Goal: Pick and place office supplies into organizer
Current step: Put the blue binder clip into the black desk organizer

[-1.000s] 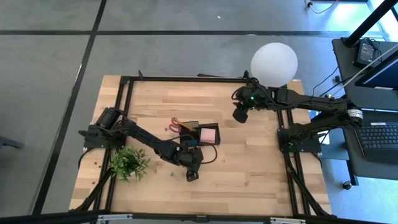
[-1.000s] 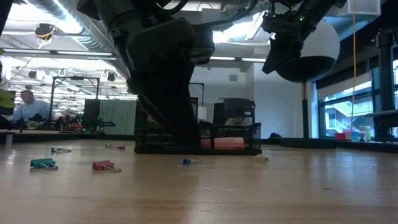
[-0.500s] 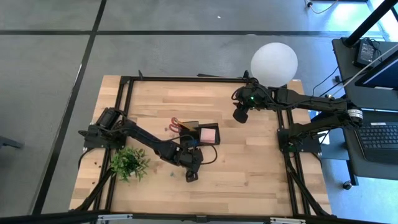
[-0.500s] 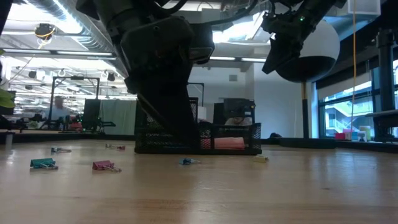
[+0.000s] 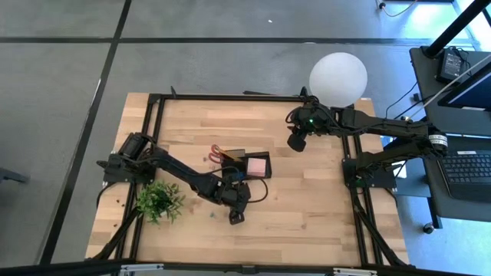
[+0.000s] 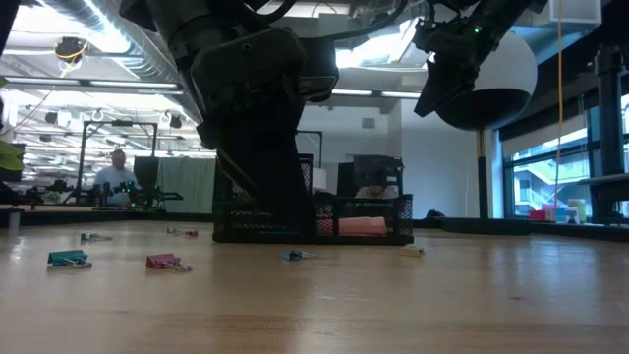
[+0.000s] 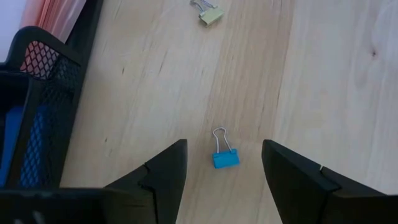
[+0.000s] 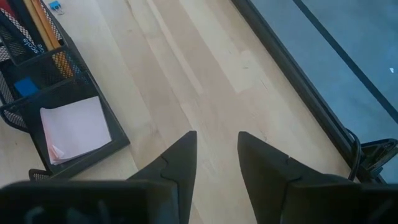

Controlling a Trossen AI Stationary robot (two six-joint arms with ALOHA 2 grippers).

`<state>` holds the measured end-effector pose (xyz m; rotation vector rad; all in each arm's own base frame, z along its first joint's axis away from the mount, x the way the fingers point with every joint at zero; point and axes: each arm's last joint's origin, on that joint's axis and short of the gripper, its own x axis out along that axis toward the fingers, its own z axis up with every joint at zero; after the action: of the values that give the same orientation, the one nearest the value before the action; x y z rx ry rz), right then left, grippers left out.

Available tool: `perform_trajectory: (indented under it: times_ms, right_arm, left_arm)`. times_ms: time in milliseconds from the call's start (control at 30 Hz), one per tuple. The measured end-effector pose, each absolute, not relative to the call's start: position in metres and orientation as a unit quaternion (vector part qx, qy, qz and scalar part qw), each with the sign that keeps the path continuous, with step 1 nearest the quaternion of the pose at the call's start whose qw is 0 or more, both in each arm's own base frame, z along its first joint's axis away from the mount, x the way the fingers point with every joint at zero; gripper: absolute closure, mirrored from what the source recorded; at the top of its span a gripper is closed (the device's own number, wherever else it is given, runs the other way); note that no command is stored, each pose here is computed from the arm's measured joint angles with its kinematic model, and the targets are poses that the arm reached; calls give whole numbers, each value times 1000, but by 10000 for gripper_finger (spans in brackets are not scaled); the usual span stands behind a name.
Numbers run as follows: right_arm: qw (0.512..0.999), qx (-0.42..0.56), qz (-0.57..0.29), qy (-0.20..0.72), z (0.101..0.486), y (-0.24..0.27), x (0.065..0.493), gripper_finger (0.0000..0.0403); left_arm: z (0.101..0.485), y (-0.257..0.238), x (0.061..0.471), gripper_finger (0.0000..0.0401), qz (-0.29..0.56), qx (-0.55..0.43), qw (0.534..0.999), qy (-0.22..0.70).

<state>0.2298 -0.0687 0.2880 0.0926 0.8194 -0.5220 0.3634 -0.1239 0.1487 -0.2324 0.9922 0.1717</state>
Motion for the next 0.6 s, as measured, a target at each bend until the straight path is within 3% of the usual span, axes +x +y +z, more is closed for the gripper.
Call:
perform_trajectory:
  times_ms: [600]
  right_arm:
    - [883,45,-251,393,288,-69,230,281]
  left_arm:
    - [142,-124,364,201,85,-109,865,483]
